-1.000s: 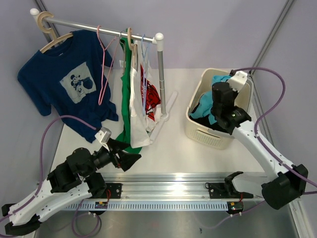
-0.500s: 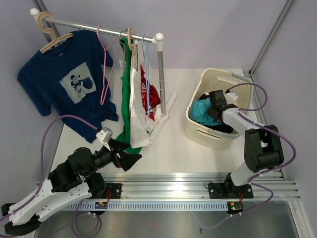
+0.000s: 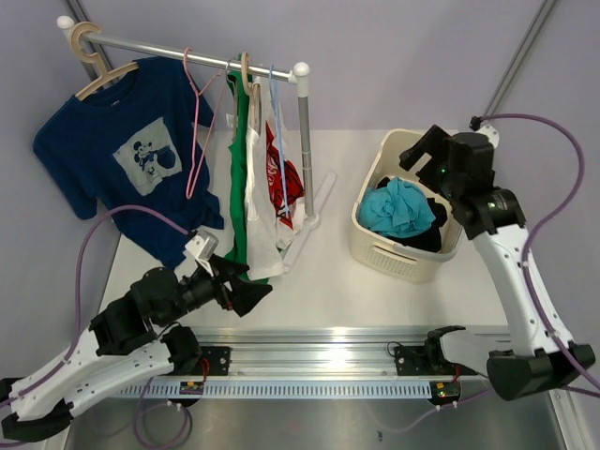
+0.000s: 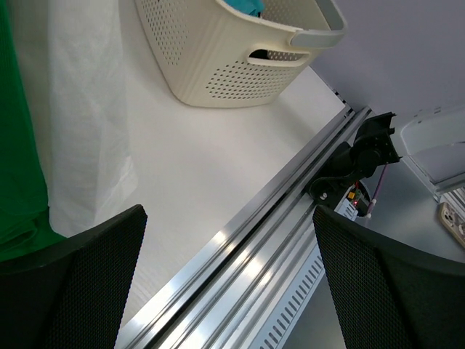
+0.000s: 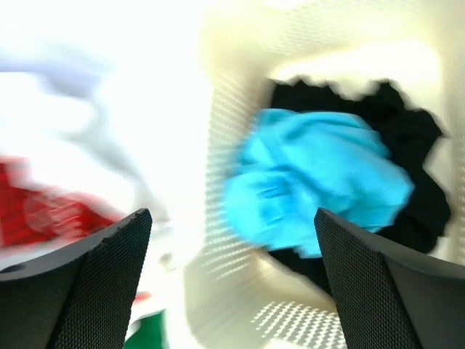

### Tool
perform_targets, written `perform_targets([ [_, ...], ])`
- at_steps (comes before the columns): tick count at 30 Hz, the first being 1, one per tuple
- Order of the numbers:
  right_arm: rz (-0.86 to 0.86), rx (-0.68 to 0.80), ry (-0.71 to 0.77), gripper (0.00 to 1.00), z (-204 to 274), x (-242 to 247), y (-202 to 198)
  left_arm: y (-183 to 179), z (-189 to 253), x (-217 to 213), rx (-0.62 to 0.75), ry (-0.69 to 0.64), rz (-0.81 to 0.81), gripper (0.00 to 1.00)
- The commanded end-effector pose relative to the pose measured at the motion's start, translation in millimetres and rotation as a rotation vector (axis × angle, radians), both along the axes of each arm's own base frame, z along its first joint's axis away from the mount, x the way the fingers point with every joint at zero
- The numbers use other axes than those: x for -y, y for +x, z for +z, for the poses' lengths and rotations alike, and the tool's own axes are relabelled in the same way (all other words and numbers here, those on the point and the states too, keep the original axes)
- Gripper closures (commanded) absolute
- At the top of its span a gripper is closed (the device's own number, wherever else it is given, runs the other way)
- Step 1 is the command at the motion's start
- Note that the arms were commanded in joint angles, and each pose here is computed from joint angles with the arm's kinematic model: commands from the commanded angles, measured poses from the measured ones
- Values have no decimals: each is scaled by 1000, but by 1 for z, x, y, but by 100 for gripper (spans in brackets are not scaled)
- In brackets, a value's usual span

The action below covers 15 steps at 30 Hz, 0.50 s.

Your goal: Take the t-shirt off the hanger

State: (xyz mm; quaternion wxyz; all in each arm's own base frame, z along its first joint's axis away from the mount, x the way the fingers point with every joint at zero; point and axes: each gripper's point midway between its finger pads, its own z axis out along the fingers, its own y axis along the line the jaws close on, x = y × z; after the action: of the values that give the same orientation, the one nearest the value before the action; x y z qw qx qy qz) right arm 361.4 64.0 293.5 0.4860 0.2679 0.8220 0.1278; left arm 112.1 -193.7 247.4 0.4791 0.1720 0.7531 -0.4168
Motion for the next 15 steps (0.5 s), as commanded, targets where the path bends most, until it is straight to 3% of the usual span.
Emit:
perform_targets([
  [1,204,44,90,1,46,-31,-39,6,52,4,74,-71,9,1],
  [3,334,109,136,1,68,-51,-55,10,66,5,99,-70,20,1],
  [6,437,182,60,1,81,-72,-80,19,70,9,102,-43,48,1],
  [11,631,247,-19,1,65,-121,-134,27,77,13,118,-18,62,1],
  [15,766,340,-9,0,52,-132,-173,16,84,19,151,-53,-10,1],
])
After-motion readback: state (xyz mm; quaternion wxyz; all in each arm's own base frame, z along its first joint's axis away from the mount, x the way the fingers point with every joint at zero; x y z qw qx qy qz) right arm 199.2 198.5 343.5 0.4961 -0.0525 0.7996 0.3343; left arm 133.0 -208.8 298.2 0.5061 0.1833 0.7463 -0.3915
